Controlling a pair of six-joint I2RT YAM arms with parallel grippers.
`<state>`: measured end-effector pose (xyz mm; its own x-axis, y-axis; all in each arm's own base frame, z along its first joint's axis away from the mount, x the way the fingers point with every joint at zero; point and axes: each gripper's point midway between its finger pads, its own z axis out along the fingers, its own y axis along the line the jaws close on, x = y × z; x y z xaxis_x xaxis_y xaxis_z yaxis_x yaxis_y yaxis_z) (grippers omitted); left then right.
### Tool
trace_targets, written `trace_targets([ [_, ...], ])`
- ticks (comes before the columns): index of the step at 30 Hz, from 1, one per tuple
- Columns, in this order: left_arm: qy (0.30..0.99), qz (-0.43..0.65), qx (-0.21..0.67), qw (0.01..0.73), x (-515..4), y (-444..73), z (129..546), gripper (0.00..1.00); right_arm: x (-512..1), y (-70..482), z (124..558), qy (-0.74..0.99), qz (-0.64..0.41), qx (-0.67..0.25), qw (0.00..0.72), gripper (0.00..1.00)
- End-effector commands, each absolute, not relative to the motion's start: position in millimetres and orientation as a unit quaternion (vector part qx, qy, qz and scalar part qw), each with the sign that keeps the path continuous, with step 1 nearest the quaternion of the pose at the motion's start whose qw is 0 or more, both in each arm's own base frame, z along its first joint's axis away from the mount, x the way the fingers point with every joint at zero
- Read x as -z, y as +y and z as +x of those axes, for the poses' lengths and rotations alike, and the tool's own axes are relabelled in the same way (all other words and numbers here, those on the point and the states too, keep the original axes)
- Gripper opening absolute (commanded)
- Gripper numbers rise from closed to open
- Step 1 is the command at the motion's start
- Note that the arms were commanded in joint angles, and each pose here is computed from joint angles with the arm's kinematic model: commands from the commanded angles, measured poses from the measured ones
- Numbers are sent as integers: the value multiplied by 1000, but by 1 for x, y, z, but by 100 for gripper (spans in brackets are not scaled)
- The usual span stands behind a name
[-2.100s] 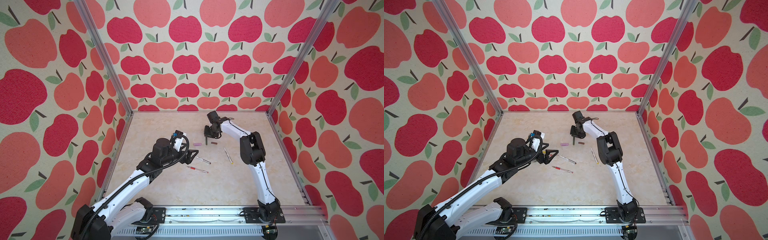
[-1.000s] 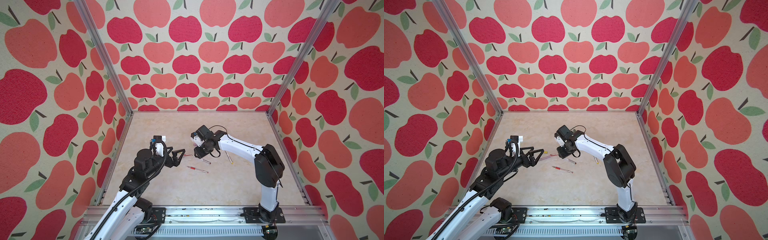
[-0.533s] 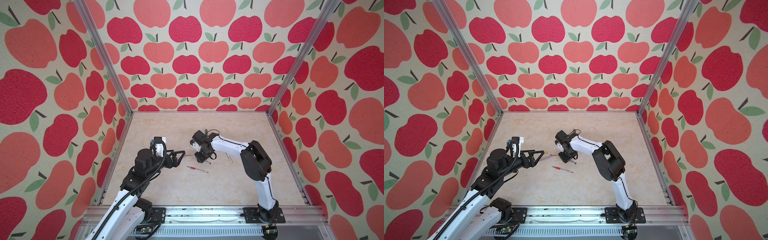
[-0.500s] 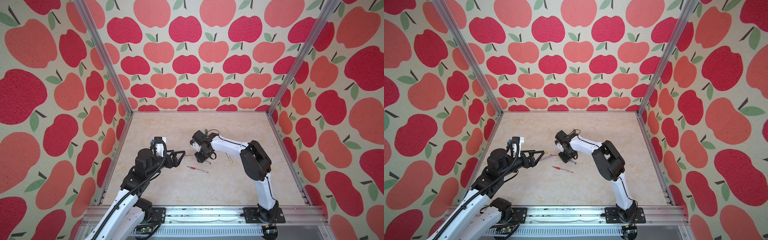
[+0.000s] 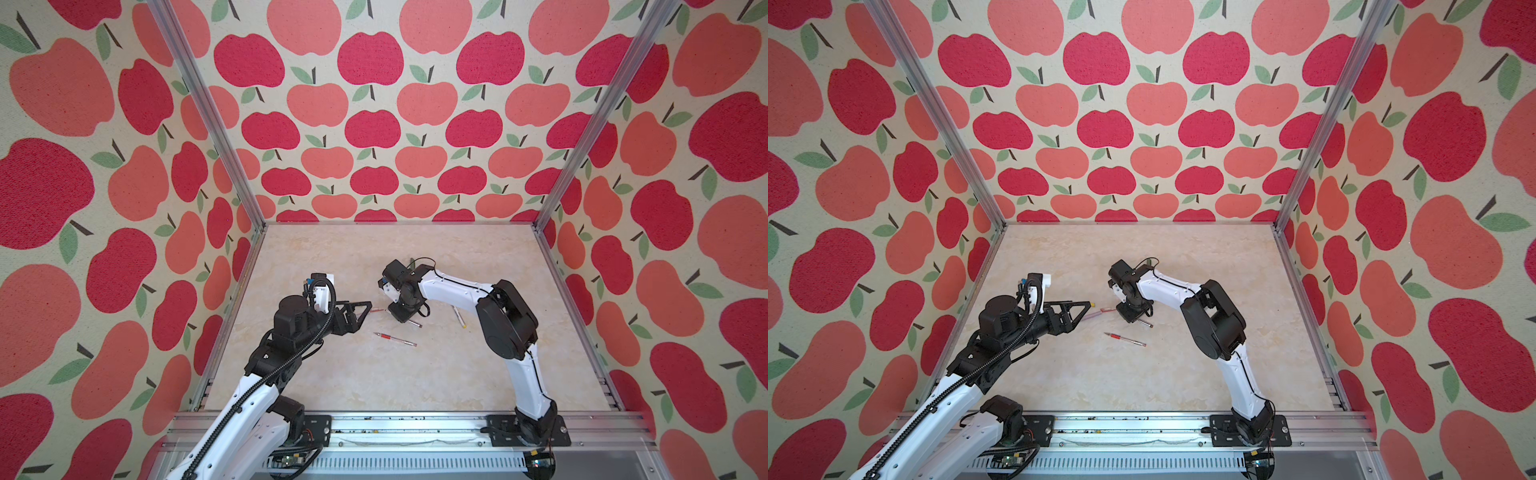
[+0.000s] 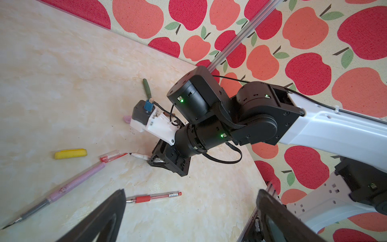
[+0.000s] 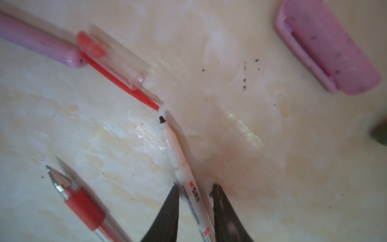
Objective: Insert the pens into the pen caps
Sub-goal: 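Grasp the white marker with right gripper and lift it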
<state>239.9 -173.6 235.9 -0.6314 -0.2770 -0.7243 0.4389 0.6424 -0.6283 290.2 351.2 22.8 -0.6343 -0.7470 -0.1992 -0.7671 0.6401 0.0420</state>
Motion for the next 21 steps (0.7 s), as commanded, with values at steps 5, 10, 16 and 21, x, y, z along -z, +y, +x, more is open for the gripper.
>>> trace_targets([
  [5,789,53,432,434,-246,-175,239,99,6,336,279,906,-420,-38,42,21],
  [10,791,52,432,431,-243,-175,239,99,13,332,277,908,-417,-32,35,17],
  [16,792,52,432,428,-242,-175,239,99,4,327,281,908,-415,-22,53,13],
  [21,789,54,436,429,-244,-177,241,99,-21,332,293,911,-401,-35,89,11],
])
